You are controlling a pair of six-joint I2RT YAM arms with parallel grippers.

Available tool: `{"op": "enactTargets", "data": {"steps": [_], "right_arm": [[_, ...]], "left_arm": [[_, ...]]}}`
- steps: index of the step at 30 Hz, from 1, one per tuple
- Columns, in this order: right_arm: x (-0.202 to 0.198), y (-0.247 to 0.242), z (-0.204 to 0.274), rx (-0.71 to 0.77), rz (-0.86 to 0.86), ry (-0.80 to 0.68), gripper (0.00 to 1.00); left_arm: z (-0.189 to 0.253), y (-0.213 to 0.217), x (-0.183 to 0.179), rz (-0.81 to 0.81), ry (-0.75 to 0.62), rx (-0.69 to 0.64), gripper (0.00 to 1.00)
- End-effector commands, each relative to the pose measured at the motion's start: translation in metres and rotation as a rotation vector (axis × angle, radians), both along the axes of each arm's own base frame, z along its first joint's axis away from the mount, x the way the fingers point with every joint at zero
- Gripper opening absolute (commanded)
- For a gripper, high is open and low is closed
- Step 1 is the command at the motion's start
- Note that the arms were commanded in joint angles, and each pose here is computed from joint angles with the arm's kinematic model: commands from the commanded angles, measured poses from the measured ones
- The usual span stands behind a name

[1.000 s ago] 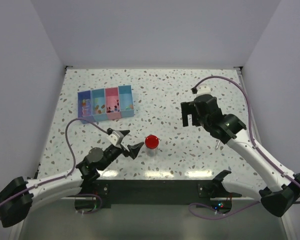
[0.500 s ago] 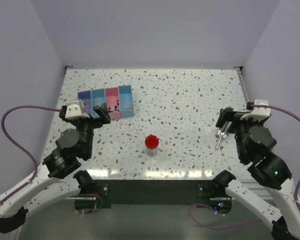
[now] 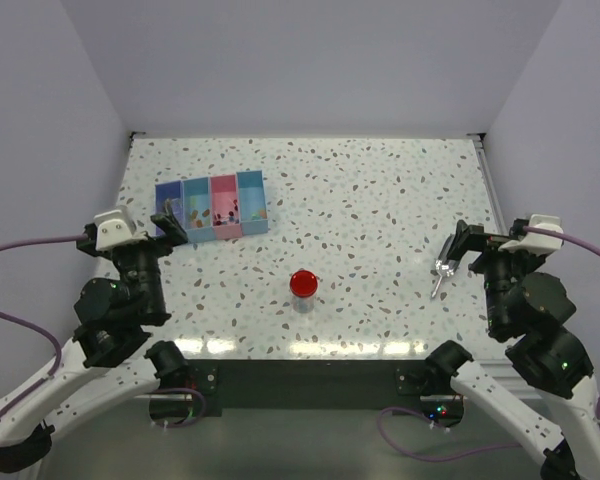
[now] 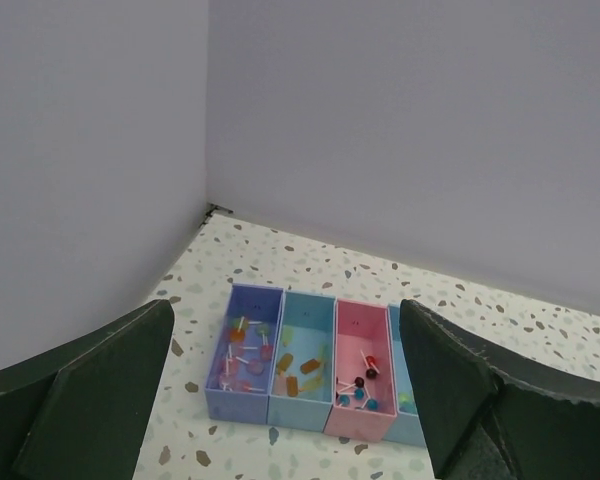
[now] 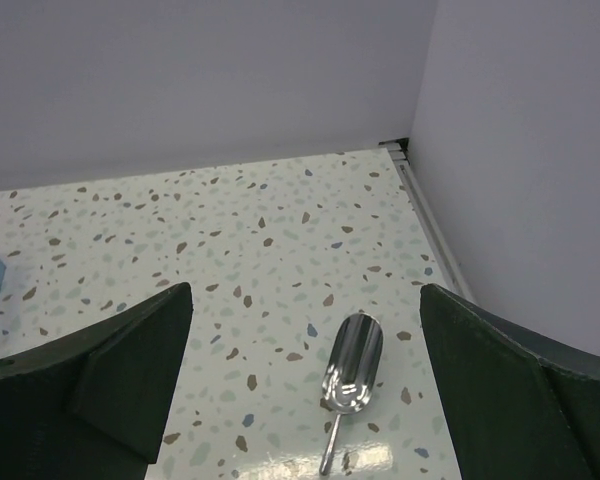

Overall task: Pack the candies
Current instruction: Reset both arms

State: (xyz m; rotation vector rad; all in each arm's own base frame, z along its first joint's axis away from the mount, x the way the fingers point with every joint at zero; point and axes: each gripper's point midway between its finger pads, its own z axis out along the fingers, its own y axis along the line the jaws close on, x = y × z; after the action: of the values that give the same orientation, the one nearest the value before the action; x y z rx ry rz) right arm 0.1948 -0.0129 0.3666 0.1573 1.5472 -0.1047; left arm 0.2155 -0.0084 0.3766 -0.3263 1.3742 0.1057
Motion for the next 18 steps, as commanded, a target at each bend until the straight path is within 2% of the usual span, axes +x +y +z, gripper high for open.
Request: {"op": "enactTargets", "data": {"steps": [1,18], "right_arm": [[-0.002,-0.006,0.01,0.019,-0.028,-0.039,0.99],[0.008,0.001,0.016,-0.031,-0.016,-0.057,0.99]], "left_arm": [[0.002,0.002,0.001,0.026,-0.022,0.033,1.0],[-0.007,-0.015,0.012,0.0,-0.05,0.082,1.0]]}}
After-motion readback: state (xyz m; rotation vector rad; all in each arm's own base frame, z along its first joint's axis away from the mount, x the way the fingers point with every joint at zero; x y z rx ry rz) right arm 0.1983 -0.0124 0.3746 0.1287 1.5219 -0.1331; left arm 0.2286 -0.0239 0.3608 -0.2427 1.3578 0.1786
